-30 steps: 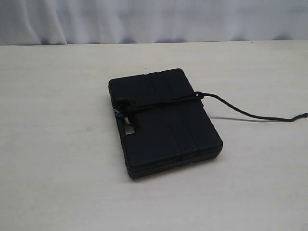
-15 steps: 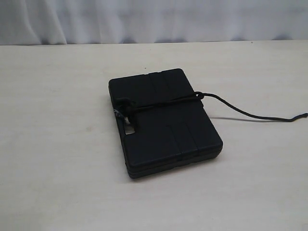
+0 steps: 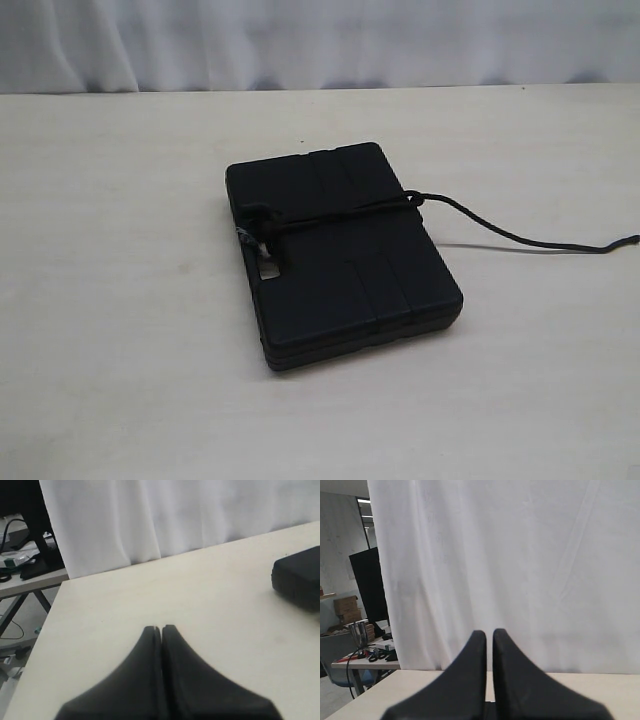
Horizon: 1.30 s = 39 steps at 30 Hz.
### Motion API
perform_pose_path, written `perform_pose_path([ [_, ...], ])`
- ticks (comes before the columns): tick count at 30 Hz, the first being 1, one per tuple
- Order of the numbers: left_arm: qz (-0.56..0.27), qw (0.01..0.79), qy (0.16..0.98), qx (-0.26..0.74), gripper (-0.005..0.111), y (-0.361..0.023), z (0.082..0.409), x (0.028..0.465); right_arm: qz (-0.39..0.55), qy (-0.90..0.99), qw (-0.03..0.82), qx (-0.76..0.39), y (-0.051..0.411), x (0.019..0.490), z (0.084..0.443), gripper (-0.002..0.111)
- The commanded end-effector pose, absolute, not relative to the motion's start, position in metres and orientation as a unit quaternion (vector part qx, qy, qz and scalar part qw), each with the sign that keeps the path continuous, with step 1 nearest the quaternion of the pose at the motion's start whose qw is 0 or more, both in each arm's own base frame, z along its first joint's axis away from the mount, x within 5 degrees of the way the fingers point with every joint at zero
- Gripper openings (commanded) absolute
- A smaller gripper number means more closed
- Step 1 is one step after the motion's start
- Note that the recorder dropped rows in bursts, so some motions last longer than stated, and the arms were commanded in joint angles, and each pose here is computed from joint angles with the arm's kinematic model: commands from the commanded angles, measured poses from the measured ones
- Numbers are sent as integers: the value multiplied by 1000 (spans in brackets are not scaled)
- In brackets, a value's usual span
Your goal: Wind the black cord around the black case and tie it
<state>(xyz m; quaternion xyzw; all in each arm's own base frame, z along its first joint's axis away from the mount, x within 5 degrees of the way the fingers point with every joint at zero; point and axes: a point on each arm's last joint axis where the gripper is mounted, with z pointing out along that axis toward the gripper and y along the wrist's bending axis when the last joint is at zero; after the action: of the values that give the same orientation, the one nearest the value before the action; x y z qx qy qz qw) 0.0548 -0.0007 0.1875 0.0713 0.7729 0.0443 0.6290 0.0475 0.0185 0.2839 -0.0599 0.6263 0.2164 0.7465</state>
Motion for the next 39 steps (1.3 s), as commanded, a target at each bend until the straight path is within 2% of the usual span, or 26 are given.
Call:
perform_pose_path([
  [1, 52, 624, 775, 79, 0, -1, 186, 54, 221, 625, 747, -59, 19, 47, 283, 4],
  [30, 48, 625, 776, 77, 0, -1, 186, 54, 219, 627, 746, -59, 19, 47, 282, 4],
  [33, 49, 625, 776, 77, 0, -1, 186, 54, 217, 629, 744, -64, 19, 47, 271, 4],
  [35, 49, 625, 776, 77, 0, -1, 186, 54, 170, 624, 755, -104, 18, 45, 254, 4],
  [39, 49, 625, 776, 77, 0, -1, 186, 54, 137, 626, 754, -143, 22, 49, 231, 4],
])
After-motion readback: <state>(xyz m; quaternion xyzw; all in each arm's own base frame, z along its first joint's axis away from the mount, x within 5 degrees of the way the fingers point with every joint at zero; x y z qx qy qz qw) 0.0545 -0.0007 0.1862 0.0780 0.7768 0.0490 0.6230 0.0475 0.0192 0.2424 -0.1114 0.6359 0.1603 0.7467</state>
